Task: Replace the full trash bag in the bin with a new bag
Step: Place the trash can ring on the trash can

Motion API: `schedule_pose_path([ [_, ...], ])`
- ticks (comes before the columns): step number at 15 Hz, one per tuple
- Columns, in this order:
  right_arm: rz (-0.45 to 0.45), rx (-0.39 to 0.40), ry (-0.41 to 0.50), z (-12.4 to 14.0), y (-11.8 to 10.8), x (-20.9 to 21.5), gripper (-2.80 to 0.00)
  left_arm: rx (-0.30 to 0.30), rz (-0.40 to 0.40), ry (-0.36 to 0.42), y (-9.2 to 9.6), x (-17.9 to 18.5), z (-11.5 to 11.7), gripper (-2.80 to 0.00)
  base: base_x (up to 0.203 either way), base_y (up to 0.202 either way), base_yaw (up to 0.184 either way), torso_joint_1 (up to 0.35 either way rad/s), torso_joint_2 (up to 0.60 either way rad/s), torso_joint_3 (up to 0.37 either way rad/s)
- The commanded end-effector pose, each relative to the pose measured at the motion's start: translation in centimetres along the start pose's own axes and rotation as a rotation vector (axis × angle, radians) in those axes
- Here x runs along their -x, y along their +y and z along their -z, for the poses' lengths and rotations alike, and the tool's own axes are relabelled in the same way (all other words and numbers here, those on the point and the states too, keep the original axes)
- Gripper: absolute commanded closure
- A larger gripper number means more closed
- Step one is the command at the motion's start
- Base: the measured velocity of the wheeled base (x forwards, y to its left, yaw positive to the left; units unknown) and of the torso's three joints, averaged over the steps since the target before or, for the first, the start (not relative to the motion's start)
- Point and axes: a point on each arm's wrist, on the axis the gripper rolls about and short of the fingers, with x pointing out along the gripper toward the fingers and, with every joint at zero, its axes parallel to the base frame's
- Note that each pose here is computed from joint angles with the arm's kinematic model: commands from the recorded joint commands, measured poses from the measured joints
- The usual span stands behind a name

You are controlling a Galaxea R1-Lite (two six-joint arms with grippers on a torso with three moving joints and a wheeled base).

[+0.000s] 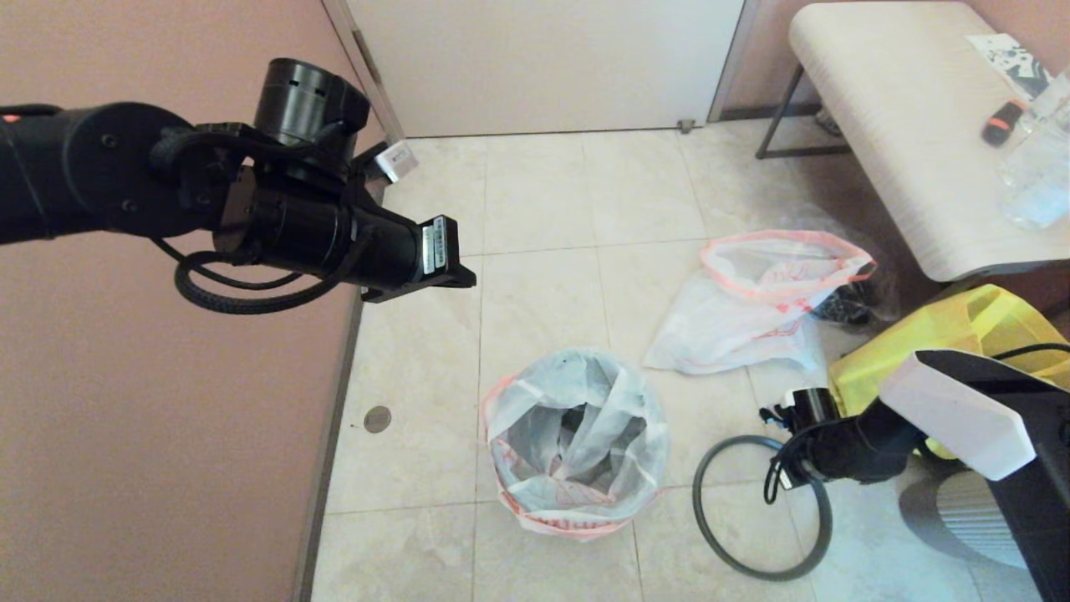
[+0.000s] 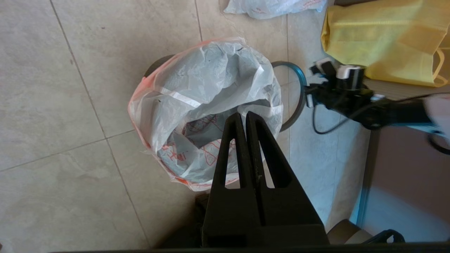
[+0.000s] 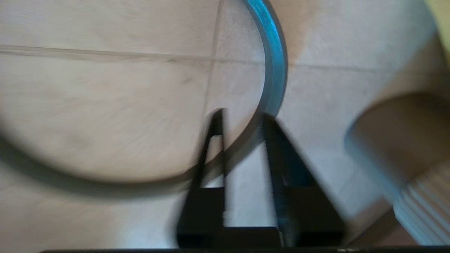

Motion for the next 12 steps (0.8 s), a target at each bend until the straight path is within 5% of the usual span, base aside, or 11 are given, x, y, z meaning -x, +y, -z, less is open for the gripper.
schedule_pose_path([
  [1,-0.007,0.022,0.050,2.8,1.0,-3.8,-2.80,0.002,-0.001,0.013,0.0,-0.4,0.2,0.00,0.000,0.000,0.000,0.000,0.00,0.000],
  [12,-0.084,0.004,-0.149,-0.1,-2.3,-9.3,-2.80,0.005,-0.003,-0.014,0.2,-0.4,-0.1,0.00,0.000,0.000,0.000,0.000,0.00,0.000],
])
